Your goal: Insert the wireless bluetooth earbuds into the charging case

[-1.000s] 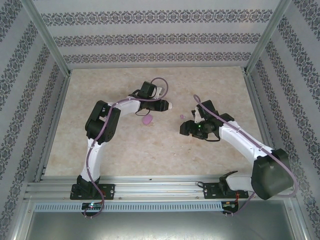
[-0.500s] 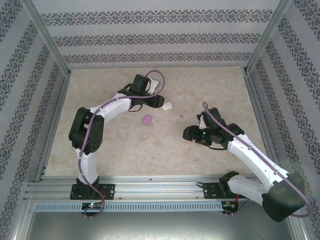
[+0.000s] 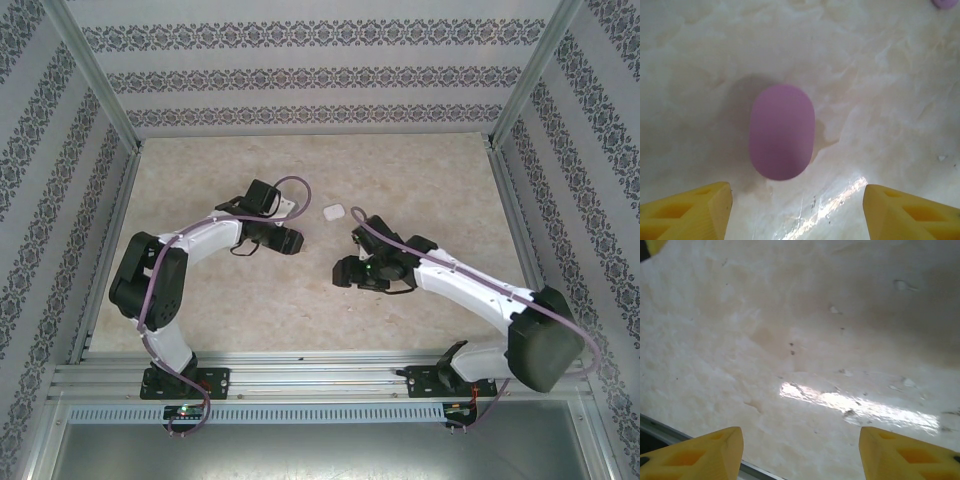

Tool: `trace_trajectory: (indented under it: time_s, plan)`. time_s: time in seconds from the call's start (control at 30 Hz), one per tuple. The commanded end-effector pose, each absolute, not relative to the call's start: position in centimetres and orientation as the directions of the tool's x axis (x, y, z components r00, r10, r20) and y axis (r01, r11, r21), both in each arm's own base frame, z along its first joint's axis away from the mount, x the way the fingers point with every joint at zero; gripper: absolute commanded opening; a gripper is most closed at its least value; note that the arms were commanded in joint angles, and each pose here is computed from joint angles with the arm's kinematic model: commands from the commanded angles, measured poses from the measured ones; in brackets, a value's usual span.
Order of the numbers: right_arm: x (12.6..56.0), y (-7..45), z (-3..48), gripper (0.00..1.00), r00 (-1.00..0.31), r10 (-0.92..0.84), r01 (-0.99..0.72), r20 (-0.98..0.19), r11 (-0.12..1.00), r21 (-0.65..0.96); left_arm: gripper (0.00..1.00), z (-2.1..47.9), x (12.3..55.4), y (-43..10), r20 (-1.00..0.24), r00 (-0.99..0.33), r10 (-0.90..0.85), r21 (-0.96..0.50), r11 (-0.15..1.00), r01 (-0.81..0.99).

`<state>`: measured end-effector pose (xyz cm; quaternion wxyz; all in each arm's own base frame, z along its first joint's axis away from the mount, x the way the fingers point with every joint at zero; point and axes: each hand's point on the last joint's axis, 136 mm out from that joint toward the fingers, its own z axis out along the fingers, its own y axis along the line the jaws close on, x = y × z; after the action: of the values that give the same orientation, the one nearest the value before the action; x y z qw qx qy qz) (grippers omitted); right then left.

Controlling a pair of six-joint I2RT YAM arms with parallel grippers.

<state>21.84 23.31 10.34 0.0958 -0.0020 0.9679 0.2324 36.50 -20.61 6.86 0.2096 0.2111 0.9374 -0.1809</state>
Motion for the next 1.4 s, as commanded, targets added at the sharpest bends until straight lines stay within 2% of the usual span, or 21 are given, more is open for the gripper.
trace_trajectory:
  time_s: [0.0, 0.3, 0.6, 0.83, 1.17, 1.37]
  plan:
    - [22.4, 24.2, 11.0, 0.63, -0.978, 0.017, -0.081, -0.206, 0.887, 0.455, 0.71, 7.2, 36.3, -20.2, -0.476, -0.814, 0.333, -0.248, 0.838, 0.487]
    - [22.3, 23.3, 10.5, 0.63, -0.975, 0.042, -0.063, -0.218, 0.89, 0.452, 0.75, 4.9, 37.0, -21.1, -0.447, -0.806, 0.389, -0.258, 0.806, 0.532]
    - [22.8, 21.7, 9.7, 0.63, -0.975, 0.089, -0.016, -0.205, 0.888, 0.46, 0.75, 3.4, 39.7, -22.0, -0.43, -0.791, 0.436, -0.235, 0.792, 0.564]
    - [23.6, 20.4, 9.8, 0.63, -0.971, 0.135, 0.024, -0.197, 0.876, 0.482, 0.62, 2.9, 40.4, -22.3, -0.396, -0.795, 0.459, -0.234, 0.787, 0.571]
    - [24.5, 19.0, 10.0, 0.63, -0.962, 0.198, 0.072, -0.188, 0.847, 0.527, 0.64, 1.5, 38.9, -22.2, -0.362, -0.823, 0.437, -0.253, 0.804, 0.538]
    - [24.5, 18.9, 10.1, 0.64, -0.958, 0.225, 0.093, -0.176, 0.829, 0.552, 0.56, 0.7, 38.2, -22.1, -0.345, -0.831, 0.436, -0.249, 0.811, 0.529]
